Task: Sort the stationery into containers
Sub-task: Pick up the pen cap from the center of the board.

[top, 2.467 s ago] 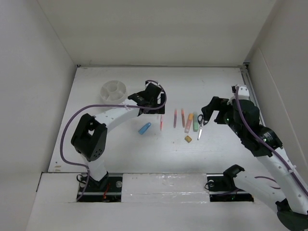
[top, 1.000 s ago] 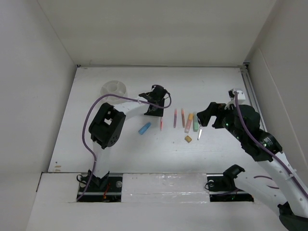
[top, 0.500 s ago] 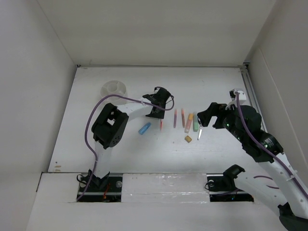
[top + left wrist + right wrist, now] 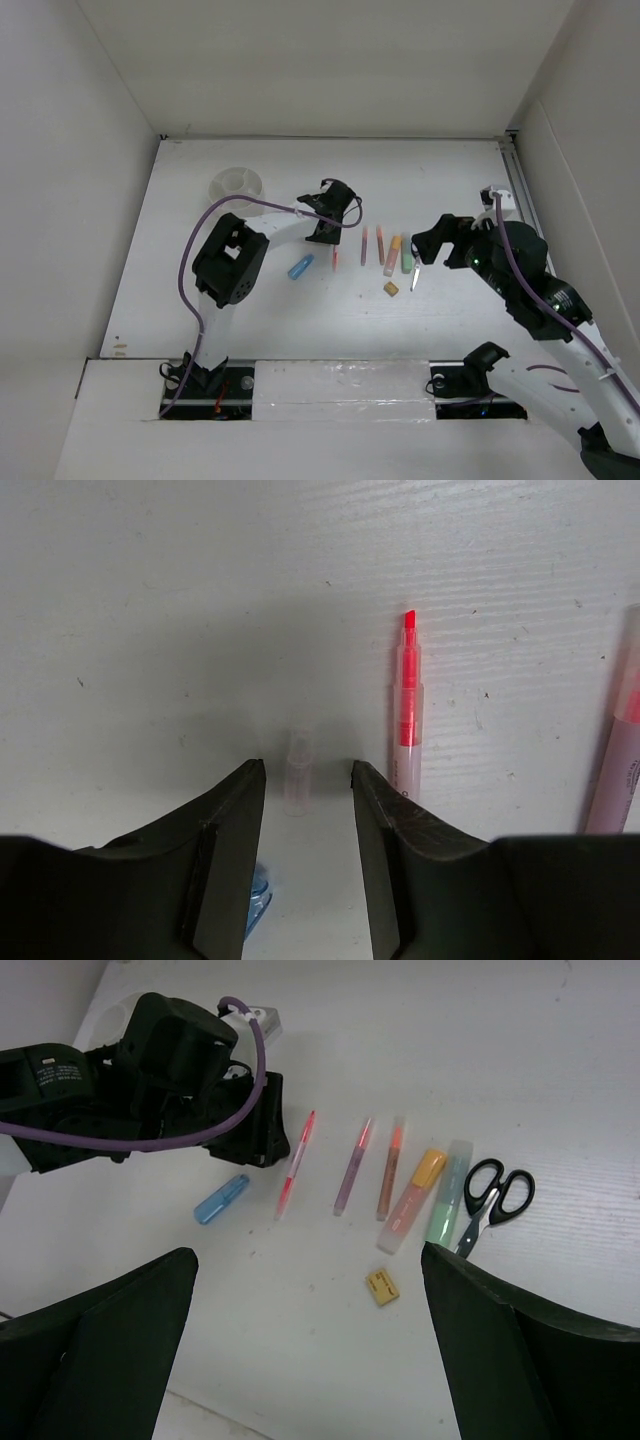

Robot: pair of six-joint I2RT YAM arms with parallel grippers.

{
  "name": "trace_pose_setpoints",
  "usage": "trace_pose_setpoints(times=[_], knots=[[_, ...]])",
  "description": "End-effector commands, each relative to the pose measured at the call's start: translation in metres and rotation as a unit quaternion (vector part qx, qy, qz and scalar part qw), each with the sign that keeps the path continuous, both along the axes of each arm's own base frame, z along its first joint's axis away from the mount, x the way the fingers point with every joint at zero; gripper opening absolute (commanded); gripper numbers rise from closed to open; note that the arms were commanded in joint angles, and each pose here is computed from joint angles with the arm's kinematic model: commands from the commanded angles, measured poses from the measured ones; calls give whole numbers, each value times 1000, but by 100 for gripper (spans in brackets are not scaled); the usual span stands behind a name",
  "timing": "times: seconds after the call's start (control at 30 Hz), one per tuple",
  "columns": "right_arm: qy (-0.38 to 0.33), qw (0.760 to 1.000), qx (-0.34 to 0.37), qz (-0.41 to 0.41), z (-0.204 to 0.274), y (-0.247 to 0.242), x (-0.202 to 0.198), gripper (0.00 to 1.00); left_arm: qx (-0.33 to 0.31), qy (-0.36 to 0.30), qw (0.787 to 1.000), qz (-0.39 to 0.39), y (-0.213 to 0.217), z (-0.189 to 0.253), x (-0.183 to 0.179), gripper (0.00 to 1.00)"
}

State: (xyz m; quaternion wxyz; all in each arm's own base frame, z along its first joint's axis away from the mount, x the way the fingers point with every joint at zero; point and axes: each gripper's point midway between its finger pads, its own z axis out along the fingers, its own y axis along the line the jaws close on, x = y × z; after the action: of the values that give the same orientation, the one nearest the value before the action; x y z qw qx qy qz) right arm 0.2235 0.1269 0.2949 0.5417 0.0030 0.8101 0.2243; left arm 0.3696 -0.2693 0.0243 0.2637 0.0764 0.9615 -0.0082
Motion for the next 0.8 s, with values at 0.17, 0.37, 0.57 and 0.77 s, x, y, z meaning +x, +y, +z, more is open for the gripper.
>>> trace_pose_setpoints(times=[0.17, 0.37, 0.57, 0.77], knots=[[-14, 1000, 8, 5, 11, 1, -2, 100, 20, 15, 1000, 4, 8, -4, -2, 27], [-14, 1000, 9, 9, 11, 3, -3, 100, 43, 44, 998, 19, 17, -26, -12, 5], [-13, 1000, 11, 14, 11, 4, -4, 100, 41, 45, 998, 33, 22, -28, -5, 0], [-16, 997, 20, 66, 5, 26, -3, 100, 20, 34, 998, 46, 23, -3, -4, 0]])
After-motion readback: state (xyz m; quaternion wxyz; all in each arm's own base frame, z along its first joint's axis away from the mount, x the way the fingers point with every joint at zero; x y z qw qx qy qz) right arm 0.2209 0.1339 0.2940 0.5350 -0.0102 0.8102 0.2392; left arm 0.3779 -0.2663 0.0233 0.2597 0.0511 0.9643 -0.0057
